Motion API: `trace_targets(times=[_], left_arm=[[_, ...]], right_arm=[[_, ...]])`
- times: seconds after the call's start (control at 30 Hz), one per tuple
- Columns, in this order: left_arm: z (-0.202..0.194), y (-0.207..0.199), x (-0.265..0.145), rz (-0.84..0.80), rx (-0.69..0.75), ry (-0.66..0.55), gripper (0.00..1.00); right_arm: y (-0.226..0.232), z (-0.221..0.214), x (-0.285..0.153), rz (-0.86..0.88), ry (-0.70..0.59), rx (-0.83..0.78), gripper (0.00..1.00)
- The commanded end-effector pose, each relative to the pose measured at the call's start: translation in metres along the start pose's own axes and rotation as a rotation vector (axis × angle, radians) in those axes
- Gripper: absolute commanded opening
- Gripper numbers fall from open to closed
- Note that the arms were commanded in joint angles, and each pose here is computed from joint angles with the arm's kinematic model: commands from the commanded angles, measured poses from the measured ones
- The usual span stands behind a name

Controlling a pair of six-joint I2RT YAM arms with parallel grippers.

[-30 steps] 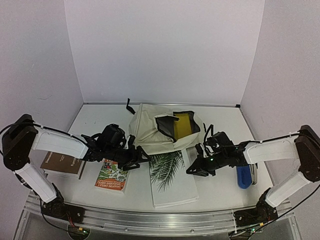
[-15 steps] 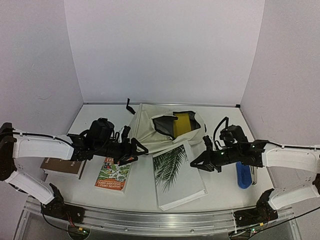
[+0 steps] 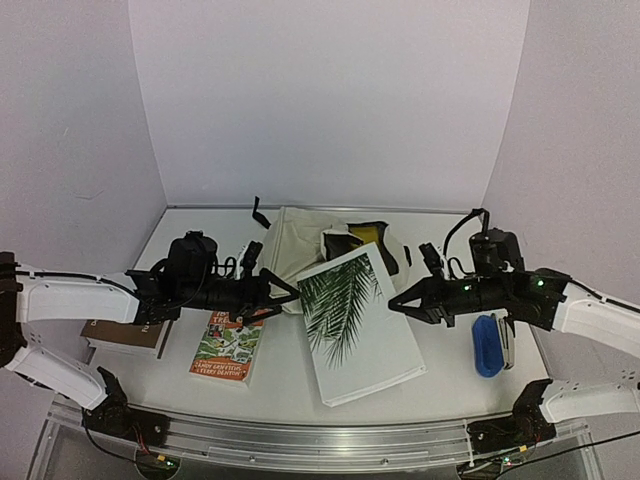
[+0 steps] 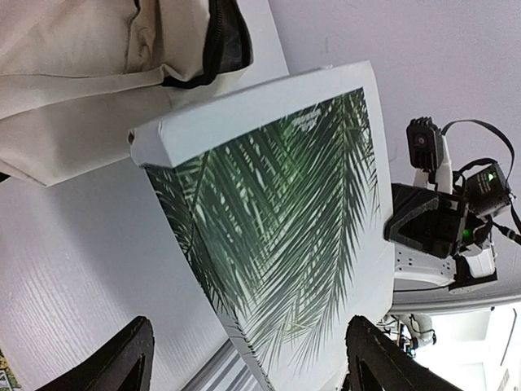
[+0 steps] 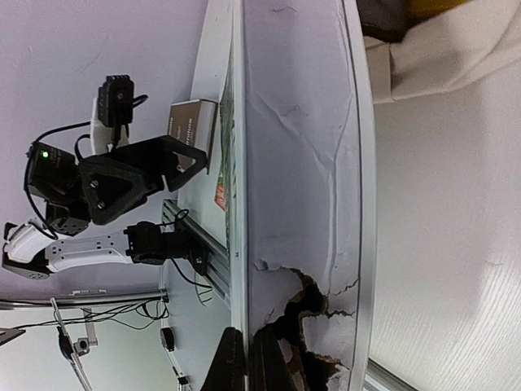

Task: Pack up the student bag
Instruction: Pick up the book from the center of the board.

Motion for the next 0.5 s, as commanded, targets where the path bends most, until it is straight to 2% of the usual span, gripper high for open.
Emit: trace_targets(times=[0.0,0.47], left_arm=[[0.002,-0.036,0.001,-0.171,0.091,0.016,0.82],[-0.005,-0.087,0.019,-0.348,0.209,0.097,0.86]], right_arm=[[0.055,0.027,-0.025,0.124,-0.122,-0.094,0.0],[0.101,0.037,-0.051,0.296,-0.201,-0.171,0.0]])
Point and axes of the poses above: each gripper's point midway between its finger pads, its own x axis out along the fingers, its own y axis along the line the jaws close on, z = x × y, the point moved 3 cm from there along -x, back along the fingers
